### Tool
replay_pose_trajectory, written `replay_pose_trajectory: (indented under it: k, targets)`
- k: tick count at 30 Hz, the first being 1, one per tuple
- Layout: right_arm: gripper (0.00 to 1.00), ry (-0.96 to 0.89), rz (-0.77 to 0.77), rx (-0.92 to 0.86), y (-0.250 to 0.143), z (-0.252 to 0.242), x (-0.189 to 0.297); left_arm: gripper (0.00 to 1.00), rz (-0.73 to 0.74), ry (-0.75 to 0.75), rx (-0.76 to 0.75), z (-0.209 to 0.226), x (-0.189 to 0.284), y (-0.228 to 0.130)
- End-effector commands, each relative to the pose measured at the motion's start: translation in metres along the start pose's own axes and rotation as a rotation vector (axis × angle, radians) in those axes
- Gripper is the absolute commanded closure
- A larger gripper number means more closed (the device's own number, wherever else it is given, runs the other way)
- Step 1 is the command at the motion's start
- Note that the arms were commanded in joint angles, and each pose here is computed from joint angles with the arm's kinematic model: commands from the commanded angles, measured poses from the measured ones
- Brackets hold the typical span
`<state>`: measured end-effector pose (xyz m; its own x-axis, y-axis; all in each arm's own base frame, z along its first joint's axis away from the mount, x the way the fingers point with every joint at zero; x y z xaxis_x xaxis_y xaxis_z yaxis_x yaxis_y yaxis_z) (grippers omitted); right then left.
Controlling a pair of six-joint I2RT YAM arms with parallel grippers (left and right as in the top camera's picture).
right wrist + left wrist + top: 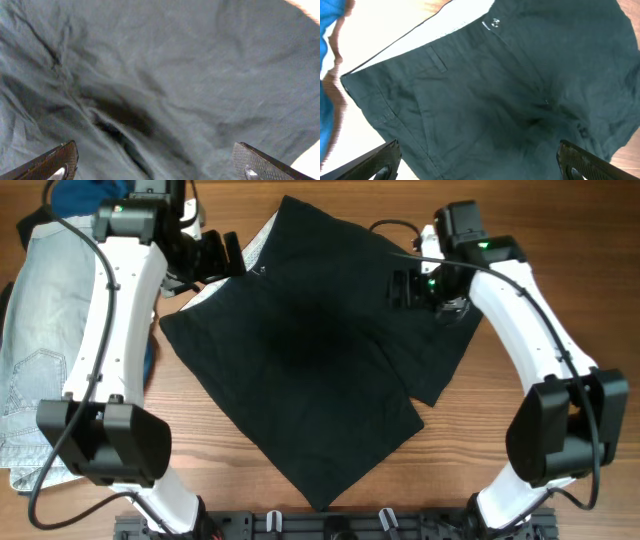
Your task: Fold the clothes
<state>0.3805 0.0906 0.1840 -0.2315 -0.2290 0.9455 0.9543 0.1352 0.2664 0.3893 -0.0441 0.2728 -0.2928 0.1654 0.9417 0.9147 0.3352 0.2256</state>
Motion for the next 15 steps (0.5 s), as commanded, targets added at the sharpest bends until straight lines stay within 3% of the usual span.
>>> replay_pose_trajectory:
  k: [1, 5, 9, 15]
  targets:
    - [0.05, -0.035, 0.133, -0.058, -0.014, 0.008, -0.044, 0.0, -0.071, 0.111, -0.02, 0.008, 0.009, 0.002]
    - [0.08, -0.074, 0.194, -0.116, -0.033, 0.016, -0.078, 0.0, -0.076, 0.142, 0.038, 0.031, 0.013, 0.01]
    - [0.02, -0.182, 0.167, -0.204, -0.047, -0.004, -0.098, 0.0, -0.075, 0.156, 0.079, 0.047, 0.015, 0.014]
    - [0.02, -0.23, 0.141, -0.297, -0.054, -0.048, -0.127, 0.0, -0.074, 0.154, 0.078, 0.046, 0.015, 0.014]
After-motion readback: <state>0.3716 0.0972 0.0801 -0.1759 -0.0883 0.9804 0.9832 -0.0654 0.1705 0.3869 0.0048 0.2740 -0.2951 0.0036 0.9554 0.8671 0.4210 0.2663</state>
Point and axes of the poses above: each gripper's point midway between its finger pads, its own x axis back along the fingers, its own z axis along the line the jaws close on, y = z × x, the point moved 8 cm from there along x, back along the fingers, and after that the axes turned 6 degrees about x, right-handed, at the moved point
